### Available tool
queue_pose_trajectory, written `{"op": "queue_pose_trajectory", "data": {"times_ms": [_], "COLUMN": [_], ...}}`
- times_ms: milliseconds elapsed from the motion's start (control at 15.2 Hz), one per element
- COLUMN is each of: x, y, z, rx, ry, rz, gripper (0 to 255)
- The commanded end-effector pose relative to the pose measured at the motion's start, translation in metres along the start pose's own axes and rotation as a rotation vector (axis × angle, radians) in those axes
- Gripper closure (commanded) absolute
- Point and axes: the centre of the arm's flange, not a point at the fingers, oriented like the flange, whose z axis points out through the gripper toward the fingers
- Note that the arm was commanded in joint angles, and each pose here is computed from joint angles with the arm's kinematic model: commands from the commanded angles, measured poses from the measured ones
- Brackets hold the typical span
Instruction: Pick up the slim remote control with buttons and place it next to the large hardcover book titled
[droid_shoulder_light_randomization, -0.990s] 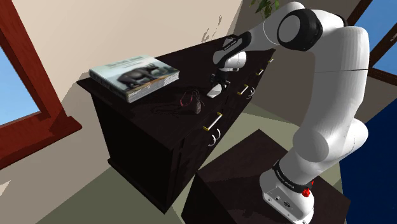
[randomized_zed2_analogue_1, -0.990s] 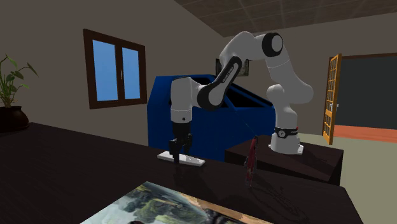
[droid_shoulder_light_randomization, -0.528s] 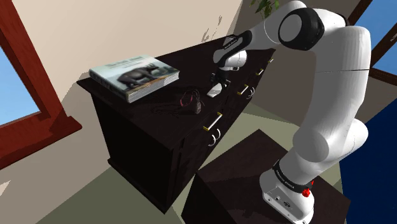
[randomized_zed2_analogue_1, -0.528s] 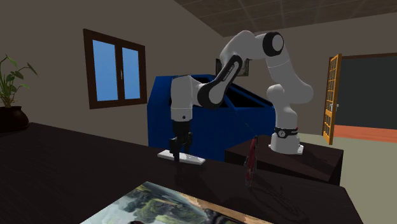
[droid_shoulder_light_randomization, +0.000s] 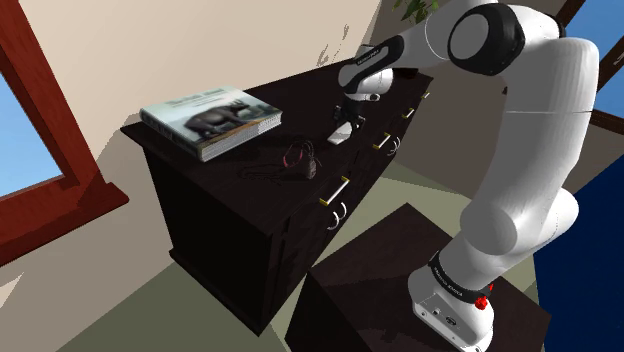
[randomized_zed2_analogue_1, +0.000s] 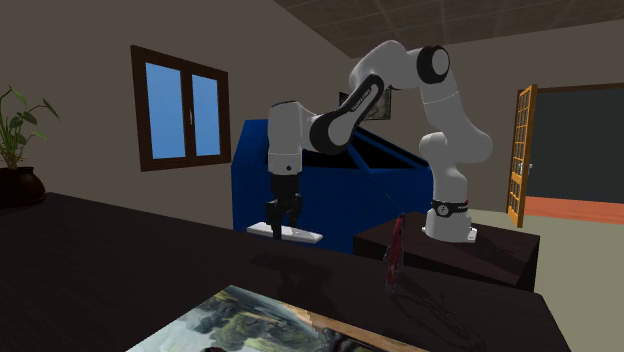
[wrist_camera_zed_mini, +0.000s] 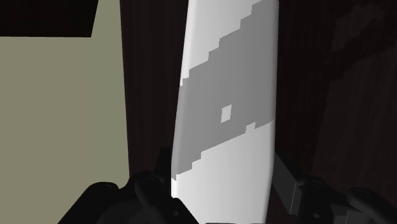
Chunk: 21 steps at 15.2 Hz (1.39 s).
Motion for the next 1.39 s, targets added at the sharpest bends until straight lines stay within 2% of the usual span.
{"op": "queue_pose_trajectory", "data": {"times_ms": [0,924,1320], "x": [0.000,0.000,-0.075], "y": [0.000,-0.001,-0.025], "z": [-0.011,-0.082,-0.083], "rx": [0.000,0.000,0.000], "ry": [0.000,0.000,0.000], "rz": [0.000,0.000,0.000], "gripper": [255,255,255]}}
